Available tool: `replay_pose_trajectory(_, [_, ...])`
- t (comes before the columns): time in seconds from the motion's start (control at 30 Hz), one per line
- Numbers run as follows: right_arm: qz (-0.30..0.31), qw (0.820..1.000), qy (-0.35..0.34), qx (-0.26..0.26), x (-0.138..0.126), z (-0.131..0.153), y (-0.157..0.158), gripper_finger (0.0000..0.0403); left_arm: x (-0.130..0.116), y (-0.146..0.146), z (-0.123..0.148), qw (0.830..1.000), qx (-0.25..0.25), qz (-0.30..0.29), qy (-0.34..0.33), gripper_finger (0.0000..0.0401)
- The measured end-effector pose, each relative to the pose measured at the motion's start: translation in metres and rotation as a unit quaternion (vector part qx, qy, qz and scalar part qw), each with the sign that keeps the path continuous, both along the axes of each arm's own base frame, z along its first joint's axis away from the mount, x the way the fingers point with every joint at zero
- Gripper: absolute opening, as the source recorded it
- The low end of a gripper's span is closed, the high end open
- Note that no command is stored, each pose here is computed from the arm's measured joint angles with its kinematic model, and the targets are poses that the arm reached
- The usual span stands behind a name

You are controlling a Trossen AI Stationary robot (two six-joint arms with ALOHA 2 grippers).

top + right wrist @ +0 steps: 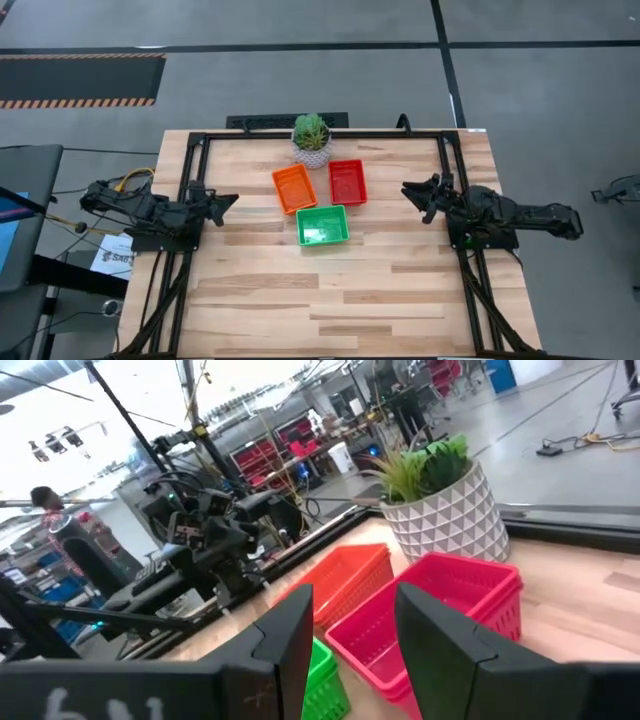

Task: Stack baskets by color
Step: Return to Home Position

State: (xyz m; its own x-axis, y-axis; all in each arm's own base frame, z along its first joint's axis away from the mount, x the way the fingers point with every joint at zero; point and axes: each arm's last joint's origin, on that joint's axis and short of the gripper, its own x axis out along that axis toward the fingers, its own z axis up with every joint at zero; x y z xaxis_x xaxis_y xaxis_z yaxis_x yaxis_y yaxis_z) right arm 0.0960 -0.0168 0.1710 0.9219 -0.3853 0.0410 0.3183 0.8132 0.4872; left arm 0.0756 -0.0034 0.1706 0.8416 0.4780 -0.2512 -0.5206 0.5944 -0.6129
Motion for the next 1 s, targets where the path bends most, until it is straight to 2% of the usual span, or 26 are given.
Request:
replay_pose_trajectory(0.2, [-0.001, 1.000, 0.002, -0.003, 0.0000, -0.0003, -0.0001, 0.0163, 0.0002, -0.0006, -0.0004, 1.000, -0.015, -0.008, -0.004, 0.0000])
replay_pose_trajectory(0.5, [-0.001, 1.000, 0.003, -0.003, 0.0001, -0.0007, -0.0001, 0.0163, 0.0002, -0.0008, -0.0005, 1.000, 0.009, -0.019, 0.011, 0.0000])
replay_pose_trajectory(0.8, [-0.001, 1.000, 0.004, -0.003, 0.0001, -0.0010, -0.0002, 0.0163, -0.0014, 0.0027, 0.0009, 0.994, 0.098, 0.030, 0.043, 0.0000])
replay_pose_trajectory(1.0, [-0.001, 1.000, 0.004, -0.003, 0.0001, -0.0012, -0.0002, 0.0163, -0.0007, 0.0001, 0.0006, 0.988, 0.137, -0.014, 0.069, 0.0000])
